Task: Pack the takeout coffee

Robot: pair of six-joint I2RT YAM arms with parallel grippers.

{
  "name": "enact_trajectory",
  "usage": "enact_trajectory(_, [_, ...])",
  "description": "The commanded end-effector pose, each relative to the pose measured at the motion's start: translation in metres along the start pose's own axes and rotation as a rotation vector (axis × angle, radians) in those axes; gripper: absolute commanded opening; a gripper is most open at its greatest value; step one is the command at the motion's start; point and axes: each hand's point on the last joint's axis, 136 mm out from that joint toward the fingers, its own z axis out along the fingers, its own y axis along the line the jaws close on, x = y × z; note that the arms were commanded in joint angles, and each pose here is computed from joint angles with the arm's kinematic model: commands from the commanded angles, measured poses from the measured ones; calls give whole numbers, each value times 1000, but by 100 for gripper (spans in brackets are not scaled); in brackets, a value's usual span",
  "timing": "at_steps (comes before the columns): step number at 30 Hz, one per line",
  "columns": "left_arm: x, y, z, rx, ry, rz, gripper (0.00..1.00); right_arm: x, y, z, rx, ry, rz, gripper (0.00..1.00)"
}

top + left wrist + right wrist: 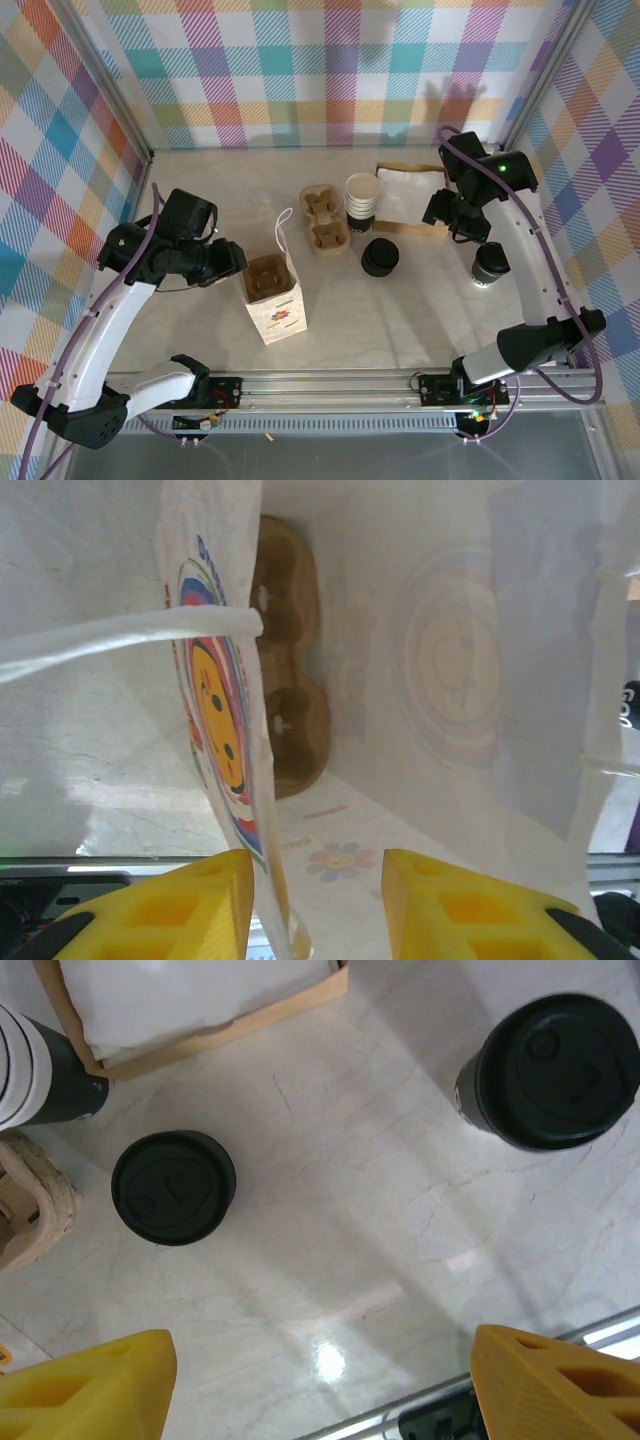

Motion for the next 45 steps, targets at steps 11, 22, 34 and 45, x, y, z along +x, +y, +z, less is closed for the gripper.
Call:
enact_trajectory(11, [17,-10,-32,91,33,128,41,11,-26,21,-90,58,-40,83])
enact_trajectory(22, [-6,-21,-48,84,-49,153,46,-52,-87,76,-33,57,10,90])
enact_trajectory(34, [-31,-38,-46,59,-79,300,48,-70,-131,136,-8,81,67,92])
enact_trajectory(45, [-33,-32,-55,19,-98,355,48,-82,-133,160,-33,130,-2,92])
